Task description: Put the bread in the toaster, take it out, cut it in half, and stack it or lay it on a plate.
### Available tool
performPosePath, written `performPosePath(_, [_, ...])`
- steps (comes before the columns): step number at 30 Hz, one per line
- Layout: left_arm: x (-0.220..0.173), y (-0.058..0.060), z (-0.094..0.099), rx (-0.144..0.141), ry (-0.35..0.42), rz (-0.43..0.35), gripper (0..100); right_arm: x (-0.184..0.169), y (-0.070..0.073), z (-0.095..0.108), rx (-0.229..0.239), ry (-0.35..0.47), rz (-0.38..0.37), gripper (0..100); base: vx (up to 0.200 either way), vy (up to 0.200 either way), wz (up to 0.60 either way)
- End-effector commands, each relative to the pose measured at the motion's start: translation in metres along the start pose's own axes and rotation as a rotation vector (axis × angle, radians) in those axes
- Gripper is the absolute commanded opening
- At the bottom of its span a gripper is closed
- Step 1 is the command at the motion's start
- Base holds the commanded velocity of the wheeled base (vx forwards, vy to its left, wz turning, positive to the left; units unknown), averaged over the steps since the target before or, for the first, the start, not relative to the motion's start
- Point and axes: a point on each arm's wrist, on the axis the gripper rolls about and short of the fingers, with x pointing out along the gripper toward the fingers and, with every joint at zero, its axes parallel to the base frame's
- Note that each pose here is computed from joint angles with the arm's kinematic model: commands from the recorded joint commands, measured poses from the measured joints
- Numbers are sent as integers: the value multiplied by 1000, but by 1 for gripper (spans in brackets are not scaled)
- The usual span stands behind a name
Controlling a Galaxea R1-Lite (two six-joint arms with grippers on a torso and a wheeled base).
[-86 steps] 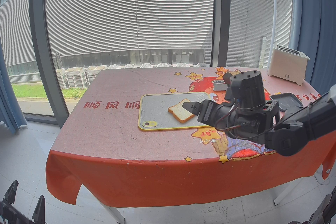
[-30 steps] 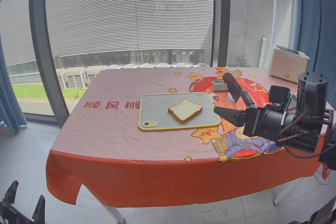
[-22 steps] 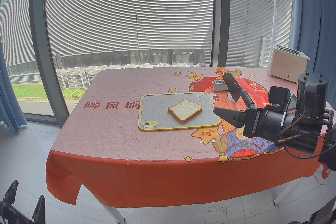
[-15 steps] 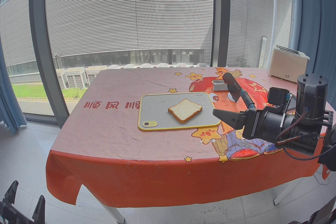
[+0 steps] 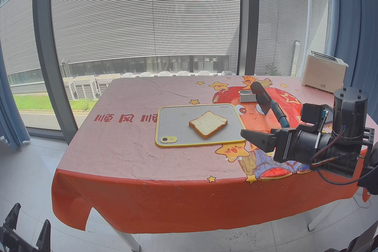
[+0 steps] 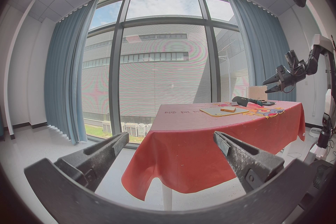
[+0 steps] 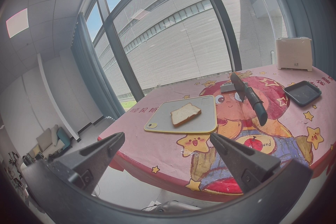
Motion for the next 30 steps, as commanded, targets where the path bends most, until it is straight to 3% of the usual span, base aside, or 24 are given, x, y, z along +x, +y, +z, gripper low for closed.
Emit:
performPosePath(1, [0, 0, -5, 0, 1, -1, 100, 1, -1, -3, -2, 10, -2, 100, 0, 0, 0])
performPosePath(16, [0, 0, -5, 0, 1, 1, 100, 5, -2, -3, 13, -134, 56, 100, 0, 0, 0])
performPosePath(27, [0, 0, -5, 0, 1, -1, 100, 7, -7, -2, 15, -135, 34, 100, 0, 0, 0])
performPosePath(30, [0, 0, -5, 0, 1, 1, 100, 7, -10, -3, -4, -130, 22, 100, 0, 0, 0])
